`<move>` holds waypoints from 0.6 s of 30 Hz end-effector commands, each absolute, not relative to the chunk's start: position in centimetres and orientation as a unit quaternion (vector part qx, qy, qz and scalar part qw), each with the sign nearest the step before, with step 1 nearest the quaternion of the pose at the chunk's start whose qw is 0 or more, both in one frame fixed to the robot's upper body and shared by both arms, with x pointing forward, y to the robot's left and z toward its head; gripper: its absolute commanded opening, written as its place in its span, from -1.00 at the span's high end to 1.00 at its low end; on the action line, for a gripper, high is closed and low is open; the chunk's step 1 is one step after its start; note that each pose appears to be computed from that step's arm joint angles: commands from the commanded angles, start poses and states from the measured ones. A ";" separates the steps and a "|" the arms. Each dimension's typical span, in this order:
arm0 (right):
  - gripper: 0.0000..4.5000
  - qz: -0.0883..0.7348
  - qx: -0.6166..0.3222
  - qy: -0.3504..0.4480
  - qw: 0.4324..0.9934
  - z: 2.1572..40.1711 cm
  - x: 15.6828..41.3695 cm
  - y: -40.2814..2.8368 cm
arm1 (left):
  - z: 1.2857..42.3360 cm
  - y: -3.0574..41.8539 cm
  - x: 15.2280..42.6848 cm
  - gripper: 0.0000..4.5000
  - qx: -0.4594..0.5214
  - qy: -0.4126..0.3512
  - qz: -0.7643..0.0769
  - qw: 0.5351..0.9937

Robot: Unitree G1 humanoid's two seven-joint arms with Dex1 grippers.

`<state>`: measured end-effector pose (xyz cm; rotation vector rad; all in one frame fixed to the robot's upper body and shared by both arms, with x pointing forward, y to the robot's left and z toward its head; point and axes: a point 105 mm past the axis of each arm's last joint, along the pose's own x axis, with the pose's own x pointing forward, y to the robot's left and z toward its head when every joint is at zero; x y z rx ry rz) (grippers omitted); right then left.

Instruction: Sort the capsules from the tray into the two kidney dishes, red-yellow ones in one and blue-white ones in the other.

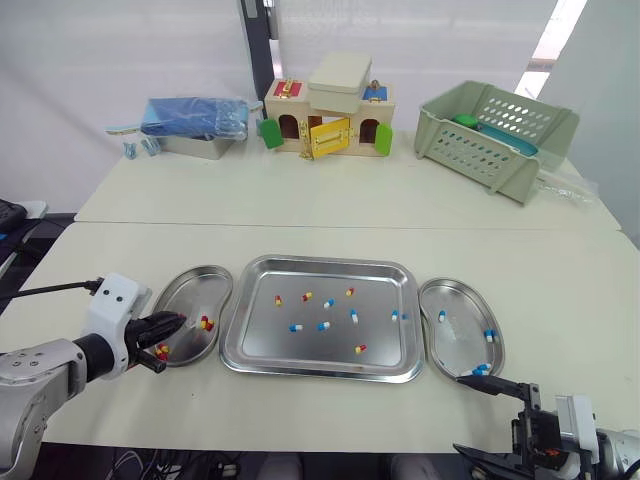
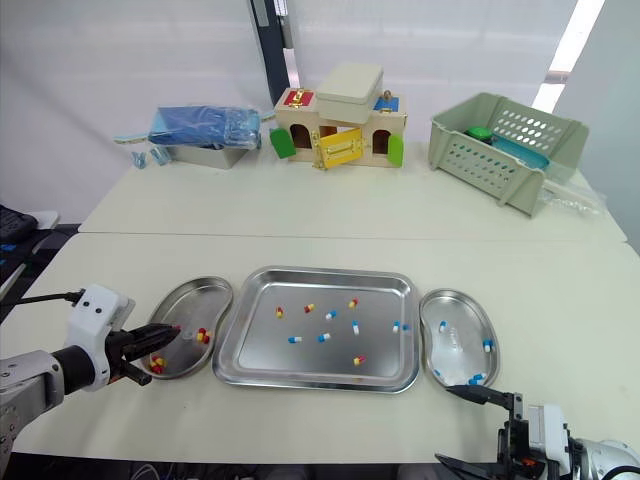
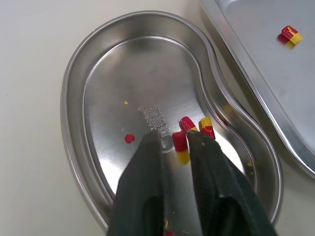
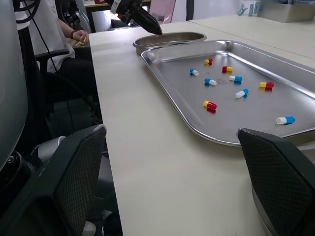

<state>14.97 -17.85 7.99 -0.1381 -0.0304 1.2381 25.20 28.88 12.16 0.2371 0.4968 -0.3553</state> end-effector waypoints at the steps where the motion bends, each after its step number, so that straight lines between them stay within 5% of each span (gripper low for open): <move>1: -1.00 0.571 -0.061 -0.029 0.818 8.6 15.1 -18.0 | 12.8 28.6 25.5 0.11 0.126 0.230 -0.180 0.948; 8: -1.00 0.563 -0.061 -0.032 0.824 8.7 15.2 -18.1 | 13.0 28.3 25.9 -0.94 0.130 0.228 -0.192 0.946; 18: -1.00 0.542 -0.068 -0.031 0.837 9.3 15.1 -19.3 | 14.9 32.2 25.6 -0.99 0.154 0.226 -0.180 0.945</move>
